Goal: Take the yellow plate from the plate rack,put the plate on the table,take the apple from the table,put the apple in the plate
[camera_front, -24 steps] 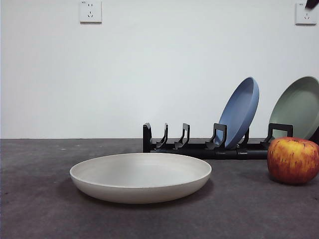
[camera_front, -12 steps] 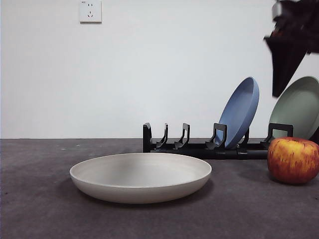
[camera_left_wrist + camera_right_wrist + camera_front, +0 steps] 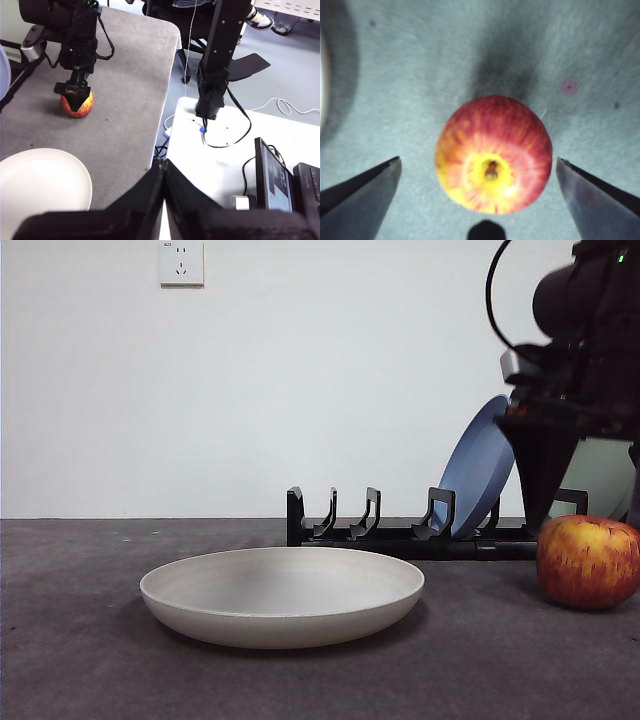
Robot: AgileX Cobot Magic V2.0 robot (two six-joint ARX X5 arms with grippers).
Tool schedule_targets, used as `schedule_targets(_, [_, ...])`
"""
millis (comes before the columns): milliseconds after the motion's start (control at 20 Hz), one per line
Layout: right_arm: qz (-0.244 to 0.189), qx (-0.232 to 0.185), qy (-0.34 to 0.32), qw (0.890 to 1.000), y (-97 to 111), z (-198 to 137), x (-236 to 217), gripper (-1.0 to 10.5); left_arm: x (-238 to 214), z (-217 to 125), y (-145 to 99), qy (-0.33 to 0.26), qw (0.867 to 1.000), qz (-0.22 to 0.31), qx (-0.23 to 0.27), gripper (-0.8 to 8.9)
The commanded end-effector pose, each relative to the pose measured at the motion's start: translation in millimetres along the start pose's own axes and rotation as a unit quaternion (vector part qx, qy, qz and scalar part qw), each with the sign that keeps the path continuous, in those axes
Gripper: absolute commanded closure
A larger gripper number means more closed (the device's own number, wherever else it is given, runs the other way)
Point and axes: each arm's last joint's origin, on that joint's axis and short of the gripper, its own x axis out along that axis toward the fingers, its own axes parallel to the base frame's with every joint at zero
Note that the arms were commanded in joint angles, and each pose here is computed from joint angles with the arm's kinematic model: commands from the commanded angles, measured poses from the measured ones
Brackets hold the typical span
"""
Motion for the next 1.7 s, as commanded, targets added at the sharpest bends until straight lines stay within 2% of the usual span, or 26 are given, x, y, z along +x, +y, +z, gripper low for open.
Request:
schedule_targets(50, [-0.001, 0.013, 0.011, 1.0, -1, 3, 10, 3.5, 0, 0, 0, 0.0, 1.0, -0.003, 0.007, 8.21])
schedule_targets(150, [-0.001, 0.021, 0.013, 1.0, -2, 4, 13, 3.7, 0, 0, 0, 0.0, 1.0, -0.003, 0.007, 8.21])
schedule_targets(250, [0.0, 0.027, 0.017, 0.999, -2, 4, 15, 5.4, 0, 0, 0, 0.0, 1.0, -0.003, 0.008, 8.21])
schedule_targets(400, [0.0, 0.028, 0.027, 0.999, -2, 2, 15, 7.0, 0, -1, 0, 0.0, 1.0, -0.003, 0.009, 8.21])
schedule_targets(550, [0.0, 0.028, 0.029, 0.999, -2, 1, 15, 9.3, 0, -1, 0, 0.0, 1.0, -0.002, 0.009, 8.21])
schedule_targets(850, [0.0, 0.027, 0.022, 0.999, -1, 3, 14, 9.6, 0, -2, 1, 0.009, 1.0, 0.022, 0.007, 8.21])
schedule_targets(1000, [0.001, 0.015, 0.008, 1.0, 5, 2, 6, 9.6, 0, -2, 1, 0.009, 1.0, 0.023, 0.007, 8.21])
schedule_targets(1200, [0.007, -0.018, -0.044, 0.999, 31, 0, -22, 9.6, -1, -2, 3, 0.017, 0.998, 0.059, 0.003, 8.21])
schedule_targets(1300, [0.016, -0.04, -0.073, 0.996, 50, 0, -38, 9.6, -1, -2, 3, 0.017, 0.998, 0.06, 0.001, 8.21])
schedule_targets(1450, [0.034, -0.074, -0.106, 0.991, 82, 5, -51, 9.6, -1, -2, 3, 0.017, 0.998, 0.06, 0.0, 8.21])
schedule_targets(1600, [0.066, -0.111, -0.151, 0.98, 121, 8, -52, 9.6, -1, -2, 3, 0.017, 0.998, 0.06, 0.0, 8.21])
schedule_targets(1700, [0.078, -0.133, -0.152, 0.976, 141, 8, -44, 9.6, -1, -2, 3, 0.017, 0.998, 0.061, -0.004, 8.21])
